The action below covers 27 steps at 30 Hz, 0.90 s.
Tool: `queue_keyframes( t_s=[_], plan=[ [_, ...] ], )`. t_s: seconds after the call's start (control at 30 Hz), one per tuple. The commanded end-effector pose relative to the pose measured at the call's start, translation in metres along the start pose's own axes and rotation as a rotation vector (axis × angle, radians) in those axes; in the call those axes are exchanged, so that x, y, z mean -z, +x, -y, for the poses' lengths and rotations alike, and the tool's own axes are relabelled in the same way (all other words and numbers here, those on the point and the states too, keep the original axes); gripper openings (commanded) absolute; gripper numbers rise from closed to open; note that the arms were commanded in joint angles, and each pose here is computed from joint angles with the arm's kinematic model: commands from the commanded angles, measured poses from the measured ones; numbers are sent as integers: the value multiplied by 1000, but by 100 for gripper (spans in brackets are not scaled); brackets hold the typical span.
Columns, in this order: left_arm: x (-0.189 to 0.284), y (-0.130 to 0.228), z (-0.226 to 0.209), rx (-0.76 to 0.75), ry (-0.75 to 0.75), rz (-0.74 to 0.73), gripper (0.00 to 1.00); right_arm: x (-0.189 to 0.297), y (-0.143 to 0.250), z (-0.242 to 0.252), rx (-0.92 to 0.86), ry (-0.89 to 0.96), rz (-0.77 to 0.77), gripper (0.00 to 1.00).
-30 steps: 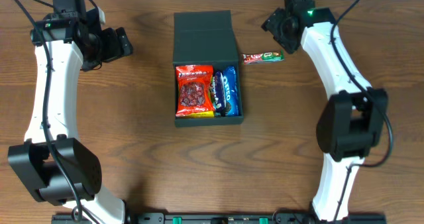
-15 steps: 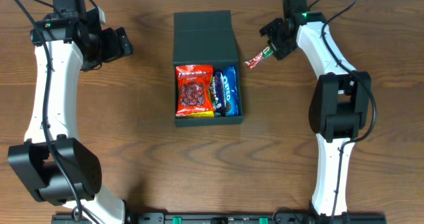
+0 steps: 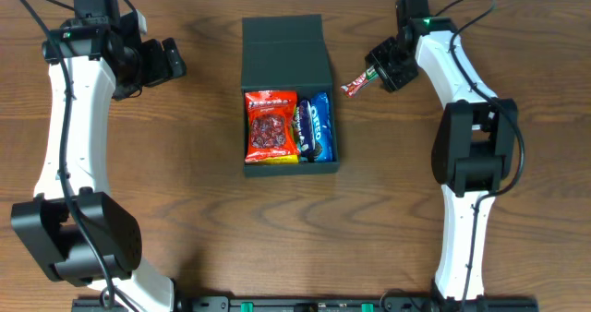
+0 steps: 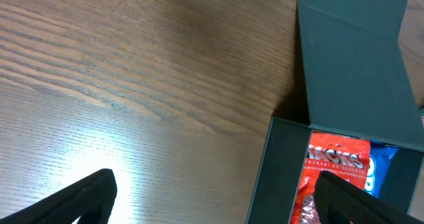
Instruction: Pack container
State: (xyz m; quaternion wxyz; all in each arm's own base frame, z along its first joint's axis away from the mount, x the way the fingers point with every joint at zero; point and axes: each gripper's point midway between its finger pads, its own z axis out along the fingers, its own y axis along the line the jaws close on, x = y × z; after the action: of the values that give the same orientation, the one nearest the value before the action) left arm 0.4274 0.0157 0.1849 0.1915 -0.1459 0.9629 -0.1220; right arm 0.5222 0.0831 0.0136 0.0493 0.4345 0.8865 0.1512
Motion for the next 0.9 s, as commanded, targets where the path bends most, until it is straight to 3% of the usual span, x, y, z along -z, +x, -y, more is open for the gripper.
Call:
queue_keyframes(
  t_s=[0.0,0.3,0.43,0.7,0.87],
  plan=[
    [3,-4,0,-18,-5,8,96,-3,-4,11,46,41,3,54],
    [3,1,-1,-13,-10,-13,96,1,-2,43,64,161,-25,52],
    [3,2,-2,-12,-10,-17,96,3,-6,50,44,176,-31,36],
    [3,7,-3,-8,-14,-35,96,5,-14,55,34,180,-20,20],
    [3,6,-2,-8,-14,-34,96,13,-23,49,205,145,-25,11]
  ],
)
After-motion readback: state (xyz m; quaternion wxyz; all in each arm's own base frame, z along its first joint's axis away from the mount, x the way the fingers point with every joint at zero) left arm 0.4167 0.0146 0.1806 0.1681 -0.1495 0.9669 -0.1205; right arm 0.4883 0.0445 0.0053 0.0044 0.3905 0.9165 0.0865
